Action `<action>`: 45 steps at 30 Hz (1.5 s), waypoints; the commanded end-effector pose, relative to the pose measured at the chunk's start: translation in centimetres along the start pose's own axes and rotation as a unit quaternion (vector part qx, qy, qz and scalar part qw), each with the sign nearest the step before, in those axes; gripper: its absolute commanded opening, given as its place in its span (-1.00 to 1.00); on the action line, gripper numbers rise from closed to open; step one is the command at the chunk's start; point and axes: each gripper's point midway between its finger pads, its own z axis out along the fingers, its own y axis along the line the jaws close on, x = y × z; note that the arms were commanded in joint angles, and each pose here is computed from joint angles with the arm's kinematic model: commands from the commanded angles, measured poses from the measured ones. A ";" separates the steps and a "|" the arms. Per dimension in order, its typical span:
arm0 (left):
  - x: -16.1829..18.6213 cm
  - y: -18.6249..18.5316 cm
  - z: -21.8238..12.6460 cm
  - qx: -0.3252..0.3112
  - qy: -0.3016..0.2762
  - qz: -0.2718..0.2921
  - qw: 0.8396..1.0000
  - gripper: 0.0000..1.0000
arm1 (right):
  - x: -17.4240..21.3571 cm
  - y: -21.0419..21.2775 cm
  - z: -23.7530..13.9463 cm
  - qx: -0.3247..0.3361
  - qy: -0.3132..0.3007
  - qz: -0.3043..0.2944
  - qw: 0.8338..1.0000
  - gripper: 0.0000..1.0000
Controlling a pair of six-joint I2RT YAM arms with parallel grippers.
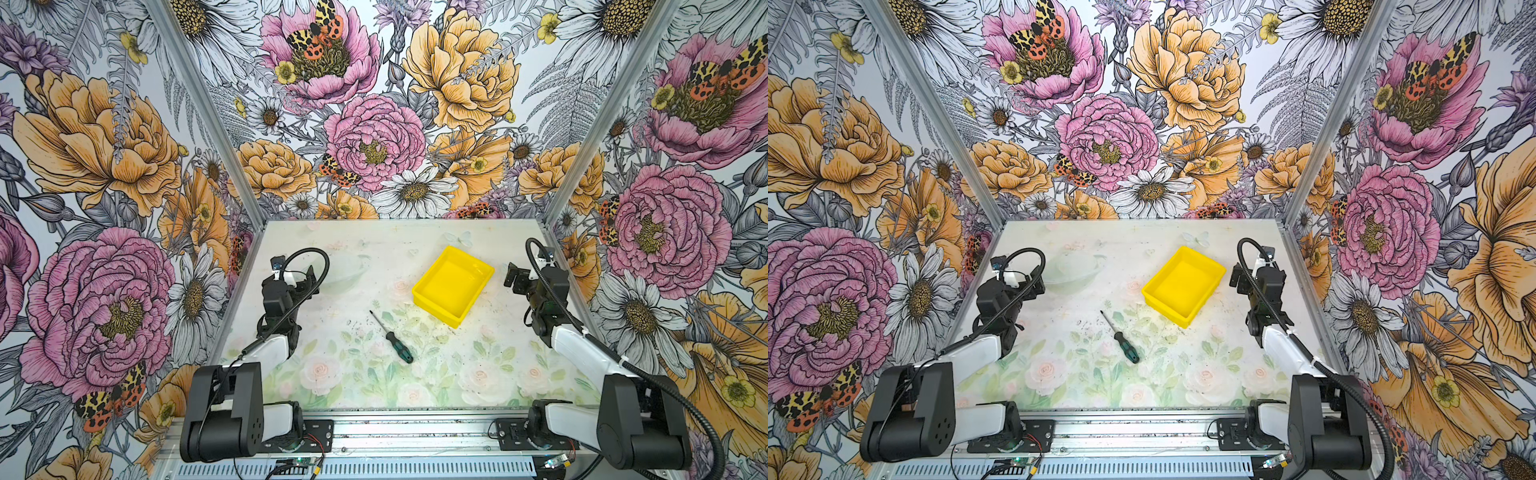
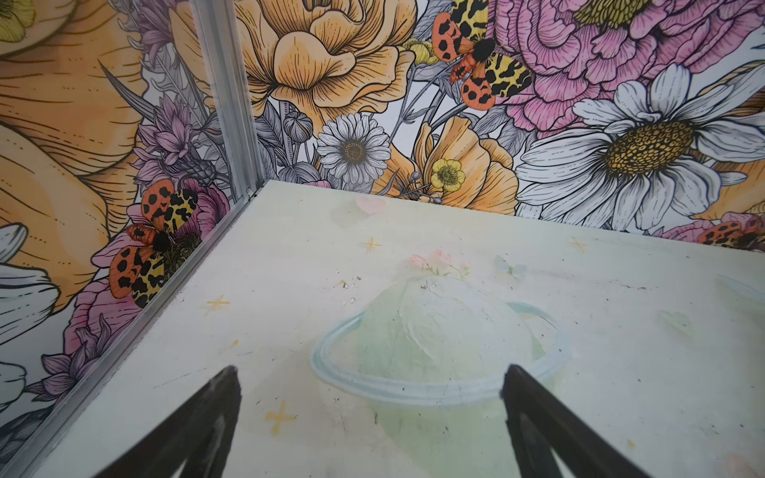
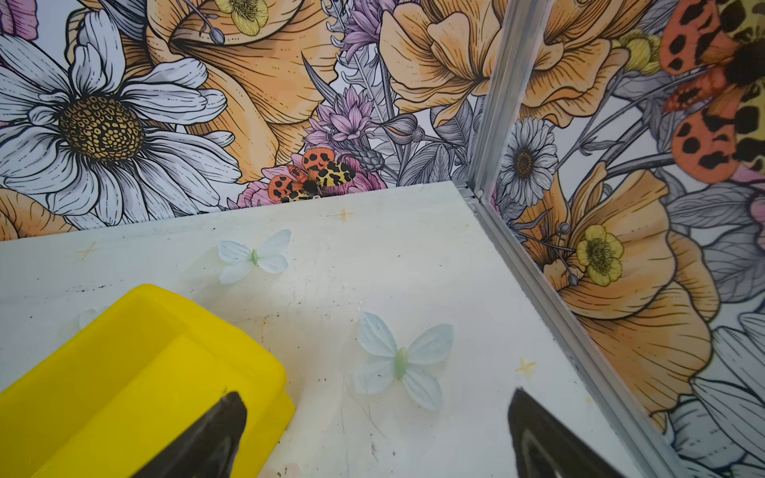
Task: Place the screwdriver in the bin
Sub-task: 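Reach the right gripper toward the green-handled screwdriver while the left arm lifts slightly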
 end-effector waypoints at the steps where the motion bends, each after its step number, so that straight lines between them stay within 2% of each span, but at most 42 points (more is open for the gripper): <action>1: 0.5 -0.8 -0.8 0.011 0.049 -0.011 0.999 0.97 | 1.5 0.4 -2.0 0.005 0.070 0.003 0.998 0.99; 6: 0.2 -1.4 -1.8 0.002 0.106 -0.034 0.994 0.97 | 0.5 2.7 -5.3 -0.013 0.074 -0.008 0.997 0.99; 8: -0.3 -2.1 -2.5 0.012 0.111 -0.050 0.992 0.97 | 0.5 3.5 -6.7 -0.012 0.086 -0.011 0.996 0.99; 13: -1.1 -2.8 -4.6 0.002 0.153 -0.117 0.981 0.97 | 1.9 4.9 -8.6 -0.007 0.159 -0.023 0.987 0.99; 18: -0.5 -4.3 -6.4 0.016 0.196 -0.124 0.973 0.97 | 2.2 9.0 -10.1 -0.059 0.183 -0.037 0.981 0.99; 24: 1.3 -8.1 -8.9 0.084 0.269 -0.145 0.949 0.97 | 3.1 14.3 -11.6 -0.110 0.212 -0.055 0.970 0.99; 27: 2.5 -10.4 -10.3 0.123 0.315 -0.155 0.928 0.97 | 4.3 17.1 -12.2 -0.135 0.239 -0.061 0.960 0.99; 31: 3.0 -13.2 -13.2 0.185 0.361 -0.163 0.900 0.97 | 6.0 21.0 -13.1 -0.169 0.264 -0.098 0.944 0.99; 35: 2.4 -15.5 -16.2 0.260 0.364 -0.163 0.880 0.97 | 7.5 24.0 -13.6 -0.195 0.287 -0.118 0.931 0.99; 41: 2.4 -17.0 -19.4 0.328 0.354 -0.139 0.865 0.97 | 8.8 27.8 -13.7 -0.238 0.311 -0.140 0.909 0.98; 45: 2.4 -17.7 -20.6 0.346 0.354 -0.136 0.858 0.97 | 10.1 29.7 -13.7 -0.262 0.327 -0.146 0.896 0.97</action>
